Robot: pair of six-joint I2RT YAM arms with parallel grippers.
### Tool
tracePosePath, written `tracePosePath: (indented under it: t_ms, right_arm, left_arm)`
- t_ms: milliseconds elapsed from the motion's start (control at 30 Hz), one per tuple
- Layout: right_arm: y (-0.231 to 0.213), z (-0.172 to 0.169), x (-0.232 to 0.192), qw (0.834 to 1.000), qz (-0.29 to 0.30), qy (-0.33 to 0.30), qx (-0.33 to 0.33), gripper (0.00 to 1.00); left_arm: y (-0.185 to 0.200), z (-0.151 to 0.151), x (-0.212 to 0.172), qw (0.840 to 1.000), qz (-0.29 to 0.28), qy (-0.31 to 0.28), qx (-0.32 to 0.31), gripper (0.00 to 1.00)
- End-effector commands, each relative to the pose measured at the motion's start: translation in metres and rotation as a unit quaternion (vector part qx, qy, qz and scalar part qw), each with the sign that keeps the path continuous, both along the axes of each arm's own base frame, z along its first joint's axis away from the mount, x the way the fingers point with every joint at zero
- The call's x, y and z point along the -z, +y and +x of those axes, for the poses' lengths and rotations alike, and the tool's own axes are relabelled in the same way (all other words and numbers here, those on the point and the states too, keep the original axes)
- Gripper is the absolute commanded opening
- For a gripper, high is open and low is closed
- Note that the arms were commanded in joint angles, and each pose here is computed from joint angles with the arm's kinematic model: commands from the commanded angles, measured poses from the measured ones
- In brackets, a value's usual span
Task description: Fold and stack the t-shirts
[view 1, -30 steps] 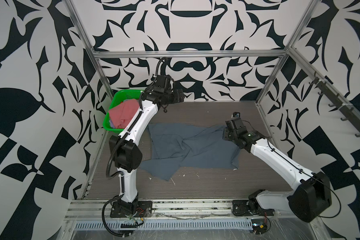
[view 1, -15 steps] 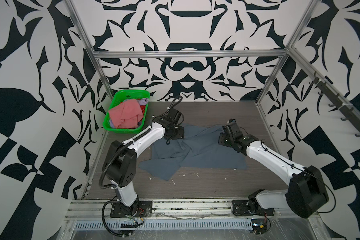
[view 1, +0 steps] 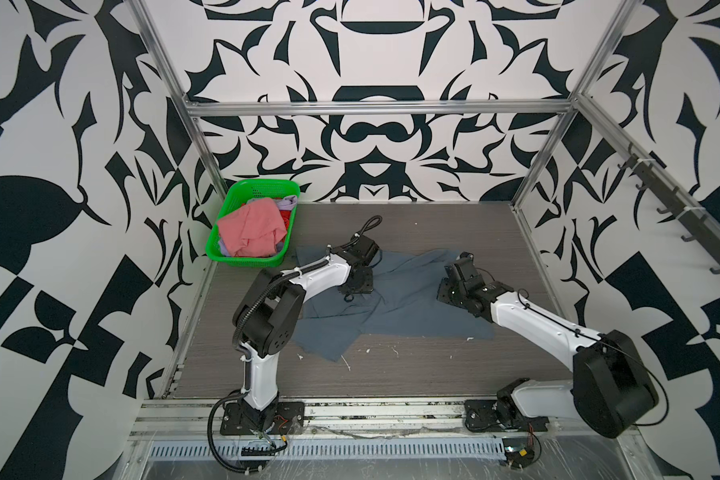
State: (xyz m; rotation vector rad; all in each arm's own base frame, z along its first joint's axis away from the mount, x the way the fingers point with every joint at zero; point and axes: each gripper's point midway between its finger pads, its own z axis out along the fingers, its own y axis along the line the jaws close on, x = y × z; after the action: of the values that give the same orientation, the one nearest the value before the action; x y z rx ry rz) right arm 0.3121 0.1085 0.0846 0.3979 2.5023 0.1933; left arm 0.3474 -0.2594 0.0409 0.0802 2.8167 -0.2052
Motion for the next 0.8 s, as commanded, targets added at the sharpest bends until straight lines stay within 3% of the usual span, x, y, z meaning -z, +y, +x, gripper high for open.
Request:
tracePosePath:
  t_ms: [0, 367, 533, 667, 767]
  right_arm:
    - [0.002, 0.006, -0.01, 0.999, 0.016, -0.026, 0.012, 0.48]
    - [-0.01, -0.001, 0.03, 0.999, -0.001, 0.005, 0.052, 0.47]
    - [-0.016, -0.005, 0.036, 0.998, -0.012, 0.009, 0.062, 0.47]
    - [-0.019, -0.009, 0.044, 0.998, -0.023, 0.024, 0.062, 0.47]
    - [-0.019, -0.012, 0.053, 0.997, -0.027, 0.039, 0.06, 0.47]
  left_arm:
    - [0.0, 0.003, 0.005, 1.0, 0.013, -0.003, -0.009, 0.37]
    - [0.0, 0.014, -0.018, 0.999, 0.001, -0.044, -0.022, 0.0]
    - [-0.003, 0.027, -0.062, 0.996, 0.0, -0.092, 0.009, 0.0]
    - [-0.002, 0.067, -0.122, 0.984, 0.018, -0.173, 0.034, 0.0]
    - [-0.005, 0.107, -0.165, 0.967, 0.05, -0.243, 0.064, 0.0]
